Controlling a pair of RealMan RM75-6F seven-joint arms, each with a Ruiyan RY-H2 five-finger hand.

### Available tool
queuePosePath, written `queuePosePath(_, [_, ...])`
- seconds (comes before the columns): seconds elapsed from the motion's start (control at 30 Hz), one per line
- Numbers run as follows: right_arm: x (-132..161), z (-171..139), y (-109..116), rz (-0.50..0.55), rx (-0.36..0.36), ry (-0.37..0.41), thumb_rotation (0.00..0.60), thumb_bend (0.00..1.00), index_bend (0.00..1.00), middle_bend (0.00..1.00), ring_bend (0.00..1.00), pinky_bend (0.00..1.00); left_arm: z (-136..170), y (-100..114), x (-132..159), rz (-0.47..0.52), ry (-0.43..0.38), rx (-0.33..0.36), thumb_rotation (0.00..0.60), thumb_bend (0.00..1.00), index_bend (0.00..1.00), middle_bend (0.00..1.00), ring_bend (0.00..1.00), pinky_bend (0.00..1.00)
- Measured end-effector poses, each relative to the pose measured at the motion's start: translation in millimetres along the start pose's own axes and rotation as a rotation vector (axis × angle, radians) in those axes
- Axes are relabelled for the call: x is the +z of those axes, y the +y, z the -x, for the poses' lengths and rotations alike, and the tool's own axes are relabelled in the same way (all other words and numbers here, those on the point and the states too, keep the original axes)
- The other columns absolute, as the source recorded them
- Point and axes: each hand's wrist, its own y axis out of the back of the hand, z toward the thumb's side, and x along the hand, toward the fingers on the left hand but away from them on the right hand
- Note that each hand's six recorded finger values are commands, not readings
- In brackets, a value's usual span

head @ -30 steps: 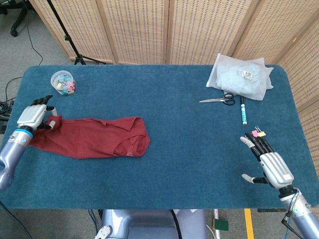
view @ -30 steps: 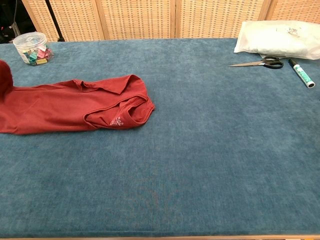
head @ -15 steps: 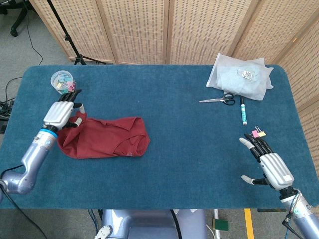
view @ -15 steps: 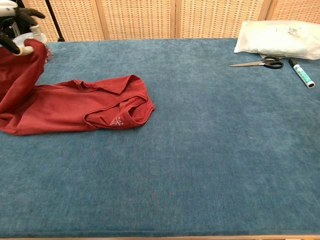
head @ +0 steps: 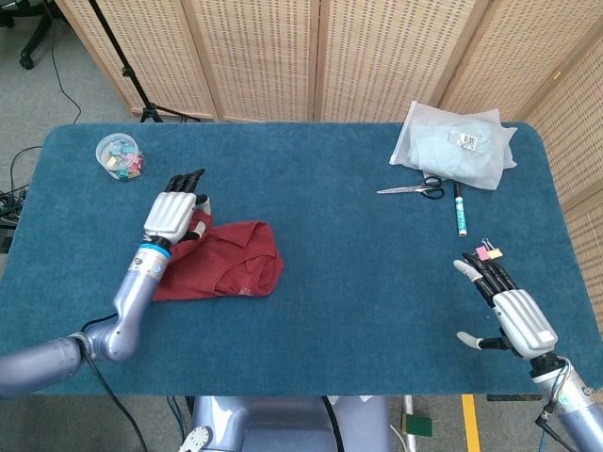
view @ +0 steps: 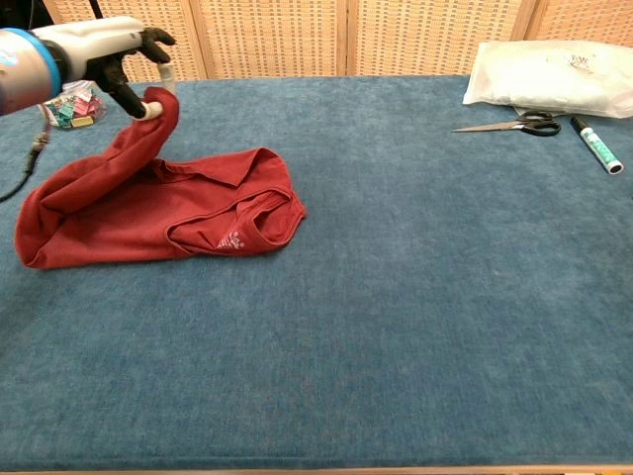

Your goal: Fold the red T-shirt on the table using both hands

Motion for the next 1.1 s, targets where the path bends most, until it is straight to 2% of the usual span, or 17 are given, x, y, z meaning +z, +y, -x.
queuePosePath(0.3, [-1.0, 0.2, 0.2, 0.010, 0.005, -0.001, 0.600, 0.00, 0.00, 0.00, 0.00, 0.00, -20.8, -16.0, 23.3, -0.061, 0.015, -0.004, 0.600, 0.60, 0.73, 0.00, 0.00, 0.00])
queuePosePath(0.63, [-5.5, 2.1, 1.2, 0.023, 0.012, -0.011, 0.600, 0.00, 0.00, 0.00, 0.00, 0.00, -33.5, -45.2, 53.5, -0.071, -0.024, -0.043, 0.600, 0.59, 0.73, 0.00, 0.00, 0.00])
queuePosePath(0.7, [-6.1, 2.3, 1.2, 0.024, 0.013, -0.013, 0.600, 0.00, 0.00, 0.00, 0.00, 0.00, -35.1, -50.0, 57.5, -0.068, -0.030, -0.050, 0.600, 0.57, 0.67, 0.00, 0.00, 0.00])
queuePosePath(0.73, [-6.2, 2.3, 1.2, 0.025, 0.013, -0.013, 0.600, 0.00, 0.00, 0.00, 0.00, 0.00, -35.8, -52.1, 59.3, -0.065, -0.032, -0.054, 0.600, 0.55, 0.59, 0.00, 0.00, 0.00])
queuePosePath(0.8, [-6.4, 2.4, 1.5, 0.025, 0.013, -0.013, 0.600, 0.00, 0.00, 0.00, 0.00, 0.00, -36.9, -56.0, 62.7, -0.055, -0.038, -0.061, 0.600, 0.51, 0.38, 0.00, 0.00, 0.00])
queuePosePath(0.87, [-6.7, 2.2, 1.4, 0.025, 0.013, -0.014, 0.600, 0.00, 0.00, 0.00, 0.00, 0.00, -37.1, -58.5, 65.4, -0.042, -0.045, -0.069, 0.600, 0.41, 0.10, 0.00, 0.00, 0.00])
queuePosePath(0.9, [-6.8, 2.2, 1.4, 0.025, 0.013, -0.015, 0.600, 0.00, 0.00, 0.00, 0.00, 0.00, -37.1, -59.4, 66.8, -0.032, -0.049, -0.072, 0.600, 0.36, 0.05, 0.00, 0.00, 0.00])
queuePosePath(0.93, [-6.9, 2.2, 1.2, 0.024, 0.014, -0.015, 0.600, 0.00, 0.00, 0.00, 0.00, 0.00, -37.1, -59.5, 67.7, -0.023, -0.052, -0.072, 0.600, 0.27, 0.00, 0.00, 0.00, 0.00])
queuePosePath(0.97, [-6.9, 2.1, 1.2, 0.023, 0.014, -0.015, 0.600, 0.00, 0.00, 0.00, 0.00, 0.00, -37.0, -59.2, 68.6, -0.013, -0.055, -0.071, 0.600, 0.18, 0.00, 0.00, 0.00, 0.00])
queuePosePath(1.03, [-7.0, 2.0, 1.0, 0.022, 0.014, -0.015, 0.600, 0.00, 0.00, 0.00, 0.00, 0.00, -36.5, -57.1, 70.5, 0.018, -0.064, -0.062, 0.600, 0.07, 0.00, 0.00, 0.00, 0.00])
queuePosePath(1.1, [-7.2, 1.6, 1.1, 0.022, 0.014, -0.016, 0.600, 0.00, 0.00, 0.00, 0.00, 0.00, -35.3, -53.3, 71.8, 0.052, -0.076, -0.048, 0.600, 0.02, 0.00, 0.00, 0.00, 0.00])
